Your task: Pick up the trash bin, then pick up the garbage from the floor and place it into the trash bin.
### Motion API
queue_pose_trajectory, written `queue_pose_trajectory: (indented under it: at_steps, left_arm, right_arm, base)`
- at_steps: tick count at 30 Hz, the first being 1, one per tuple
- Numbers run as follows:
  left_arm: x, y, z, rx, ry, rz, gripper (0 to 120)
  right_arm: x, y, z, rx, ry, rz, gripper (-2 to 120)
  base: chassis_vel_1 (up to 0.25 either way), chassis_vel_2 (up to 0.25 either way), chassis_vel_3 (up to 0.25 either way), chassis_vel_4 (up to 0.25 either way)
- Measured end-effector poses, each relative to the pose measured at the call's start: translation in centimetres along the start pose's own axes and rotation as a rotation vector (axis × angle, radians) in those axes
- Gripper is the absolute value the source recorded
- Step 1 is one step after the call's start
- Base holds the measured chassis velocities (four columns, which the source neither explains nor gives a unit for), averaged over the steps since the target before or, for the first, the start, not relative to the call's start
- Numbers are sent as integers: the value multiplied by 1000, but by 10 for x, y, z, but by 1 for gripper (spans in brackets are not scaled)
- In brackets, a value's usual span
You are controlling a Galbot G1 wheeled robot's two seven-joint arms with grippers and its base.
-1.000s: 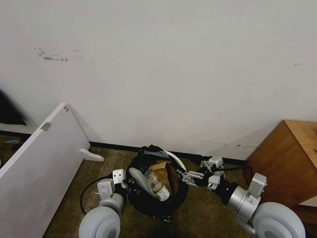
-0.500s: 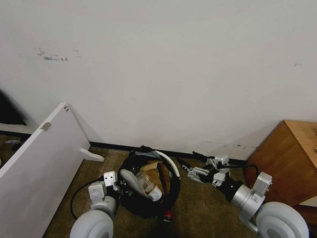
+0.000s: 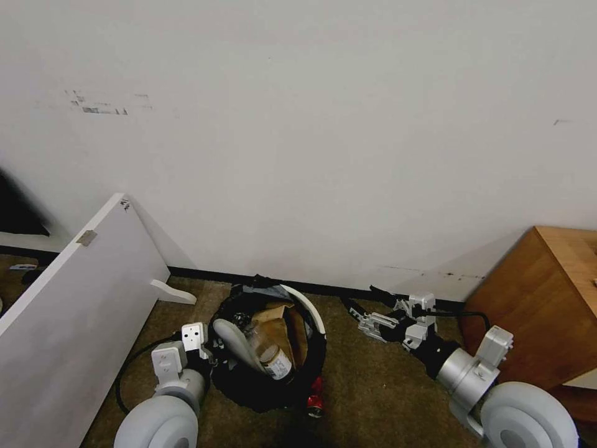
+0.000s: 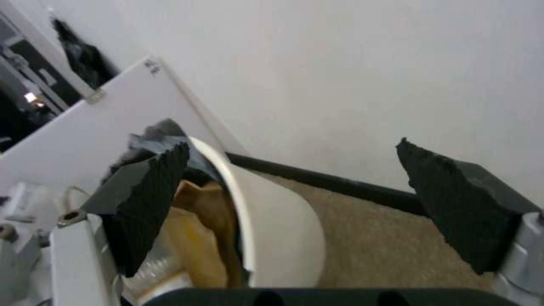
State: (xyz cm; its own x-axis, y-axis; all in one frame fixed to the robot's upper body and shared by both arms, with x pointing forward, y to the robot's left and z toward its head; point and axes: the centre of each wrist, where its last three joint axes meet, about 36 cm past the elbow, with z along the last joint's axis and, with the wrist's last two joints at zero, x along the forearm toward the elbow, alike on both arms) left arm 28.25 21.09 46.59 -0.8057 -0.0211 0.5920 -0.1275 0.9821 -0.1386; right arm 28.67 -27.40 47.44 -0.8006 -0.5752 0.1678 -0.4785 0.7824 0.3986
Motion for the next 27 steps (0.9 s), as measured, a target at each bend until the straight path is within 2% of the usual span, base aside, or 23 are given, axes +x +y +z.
queue_pose_trajectory:
  at_steps: [14,27]
  left_arm:
    - [-3,14,-2,1,-16,-59,0]
    - [-4,25,-11,-33,-40,-72,0]
  right_arm:
    - [-4,-14,31,-22,62,57,95]
    - [-14,-15,72,-75,156,110,97]
  base:
    - [0,0,0,0]
    - [0,0,0,0]
